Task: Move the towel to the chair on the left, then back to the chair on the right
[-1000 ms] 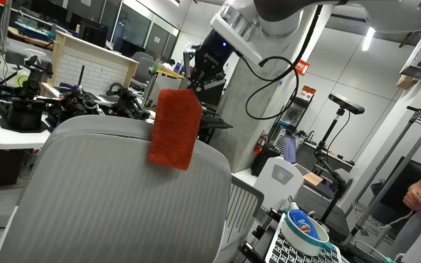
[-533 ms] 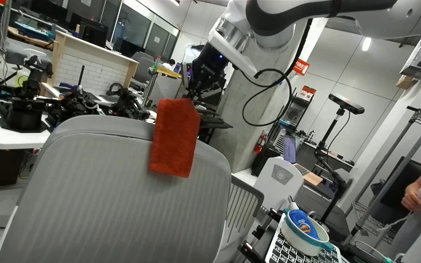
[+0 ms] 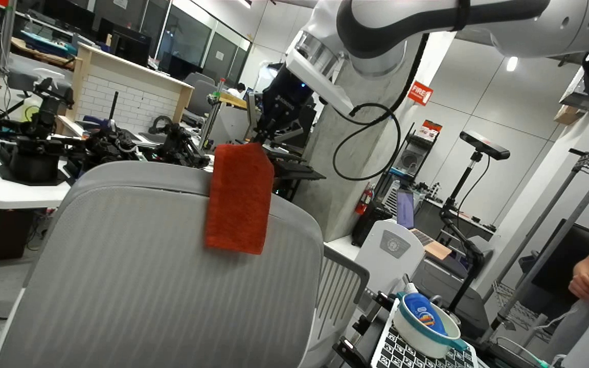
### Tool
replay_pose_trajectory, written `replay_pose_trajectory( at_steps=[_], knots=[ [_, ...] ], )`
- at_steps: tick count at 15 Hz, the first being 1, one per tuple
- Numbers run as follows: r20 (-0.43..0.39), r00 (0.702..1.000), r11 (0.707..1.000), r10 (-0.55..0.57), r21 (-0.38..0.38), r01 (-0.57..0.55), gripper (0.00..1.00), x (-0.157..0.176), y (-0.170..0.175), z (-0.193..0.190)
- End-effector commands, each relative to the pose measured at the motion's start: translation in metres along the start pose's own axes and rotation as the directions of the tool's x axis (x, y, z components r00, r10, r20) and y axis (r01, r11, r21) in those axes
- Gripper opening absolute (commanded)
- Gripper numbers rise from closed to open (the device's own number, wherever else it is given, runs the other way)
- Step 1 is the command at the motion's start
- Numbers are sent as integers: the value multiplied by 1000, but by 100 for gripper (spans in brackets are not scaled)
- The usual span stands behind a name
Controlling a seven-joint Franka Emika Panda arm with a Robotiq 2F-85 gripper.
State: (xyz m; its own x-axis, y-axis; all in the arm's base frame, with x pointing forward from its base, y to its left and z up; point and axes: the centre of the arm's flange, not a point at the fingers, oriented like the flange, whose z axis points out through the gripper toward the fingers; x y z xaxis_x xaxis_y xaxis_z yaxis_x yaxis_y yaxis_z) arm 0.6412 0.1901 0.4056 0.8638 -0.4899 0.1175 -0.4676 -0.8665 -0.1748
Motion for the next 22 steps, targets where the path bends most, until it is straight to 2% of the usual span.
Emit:
replay_pose_trajectory(
  at_steps=[1,3,4,5,6,14,22],
  knots=[
    [-12,1000,1000,-20,17,20,2,-11,-5,0],
    [-9,1000,1000,-23,15,24,2,-15,-6,3],
    [-10,1000,1000,-17,13,17,32,-16,-5,6],
    [-7,1000,1000,-17,9,17,33,-17,-5,7],
    [-7,1000,1000,-16,7,16,39,-19,-4,8],
    [-21,1000,1000,-13,28,14,98,-28,-2,1],
    [-27,1000,999,-10,35,11,100,-28,-7,-4]
  ],
)
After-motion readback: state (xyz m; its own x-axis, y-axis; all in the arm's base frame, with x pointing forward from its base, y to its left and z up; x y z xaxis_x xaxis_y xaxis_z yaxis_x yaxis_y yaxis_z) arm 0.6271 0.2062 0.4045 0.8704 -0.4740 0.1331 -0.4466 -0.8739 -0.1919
